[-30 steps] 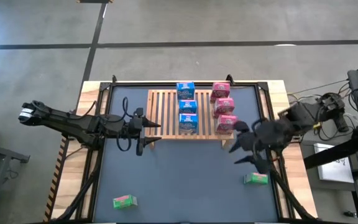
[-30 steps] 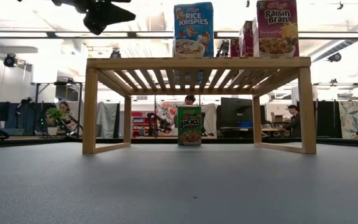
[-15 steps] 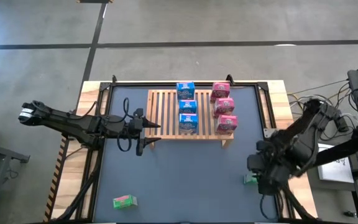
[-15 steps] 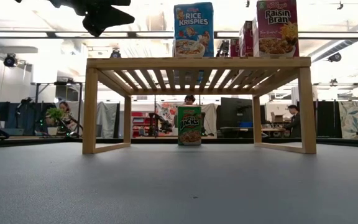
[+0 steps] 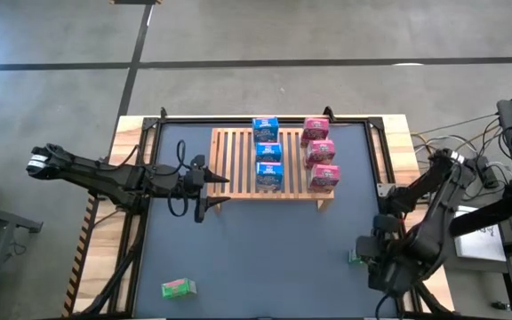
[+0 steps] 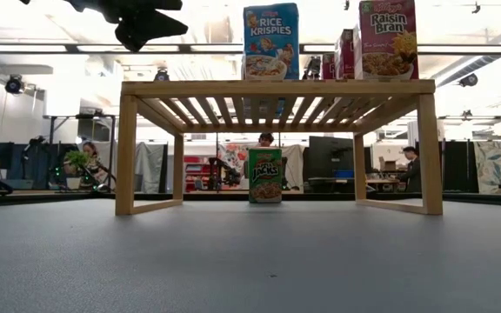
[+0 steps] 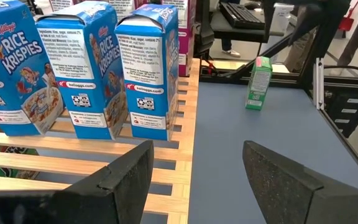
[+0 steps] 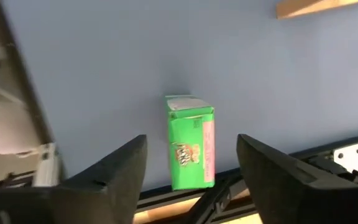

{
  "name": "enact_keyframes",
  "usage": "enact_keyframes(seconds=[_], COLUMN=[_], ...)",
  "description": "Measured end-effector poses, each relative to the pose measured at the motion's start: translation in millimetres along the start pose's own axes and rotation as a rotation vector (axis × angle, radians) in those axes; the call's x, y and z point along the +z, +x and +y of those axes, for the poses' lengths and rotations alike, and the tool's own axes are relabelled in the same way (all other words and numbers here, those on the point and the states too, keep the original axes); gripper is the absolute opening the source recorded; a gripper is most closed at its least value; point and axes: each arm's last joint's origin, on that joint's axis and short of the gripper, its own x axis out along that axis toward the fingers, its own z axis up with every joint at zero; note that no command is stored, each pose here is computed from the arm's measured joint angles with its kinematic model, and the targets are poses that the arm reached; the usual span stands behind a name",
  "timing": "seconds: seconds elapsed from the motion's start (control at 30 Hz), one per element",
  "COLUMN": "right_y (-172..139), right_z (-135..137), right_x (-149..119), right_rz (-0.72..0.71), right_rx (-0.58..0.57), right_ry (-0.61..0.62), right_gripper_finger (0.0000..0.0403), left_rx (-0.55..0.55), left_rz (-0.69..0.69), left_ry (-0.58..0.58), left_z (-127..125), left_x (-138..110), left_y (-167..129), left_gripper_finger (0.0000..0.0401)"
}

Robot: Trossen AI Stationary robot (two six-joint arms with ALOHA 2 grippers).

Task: Stack cereal on shelf
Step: Put the bottom right green cereal box on the shelf

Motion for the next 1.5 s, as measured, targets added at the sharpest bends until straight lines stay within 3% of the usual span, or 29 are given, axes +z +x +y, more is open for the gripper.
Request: enact_keyframes(seconds=[0.27, 0.53, 0.7, 1.0, 1.23, 1.5], right_y=[20.8, 40.6, 56.0, 82.7, 88.0, 82.4], right_z=[-0.7, -12.0, -14.2, -22.5, -21.4, -18.2], right_x=[-6.6, -15.8, -19.6, -28.7, -29.3, -27.2], right_rz=[0.064, 0.016, 0.012, 0.081, 0.085, 0.072], right_rx=[-0.044, 0.005, 0.042, 0.007, 0.025, 0.056], right_ry=[0.055, 0.081, 0.045, 0.032, 0.009, -0.002], right_gripper_finger=[0.0317, 0.0345, 0.0338, 0.0327, 0.0324, 0.0236], left_rx=[-0.032, -0.033, -0.033, -0.032, -0.032, -0.033], left_rz=[0.011, 0.011, 0.011, 0.011, 0.011, 0.011], left_ry=[0.002, 0.002, 0.002, 0.000, -0.002, -0.007], left_z=[-0.9, -0.9, -0.9, -0.8, -0.8, -0.8], left_x=[-0.9, -0.9, -0.9, -1.0, -0.9, -0.8], left_y=[0.0, -0.1, 0.0, 0.0, 0.0, -0.1], left_gripper_finger=[0.0231, 0.0231, 0.0231, 0.0231, 0.0231, 0.0231])
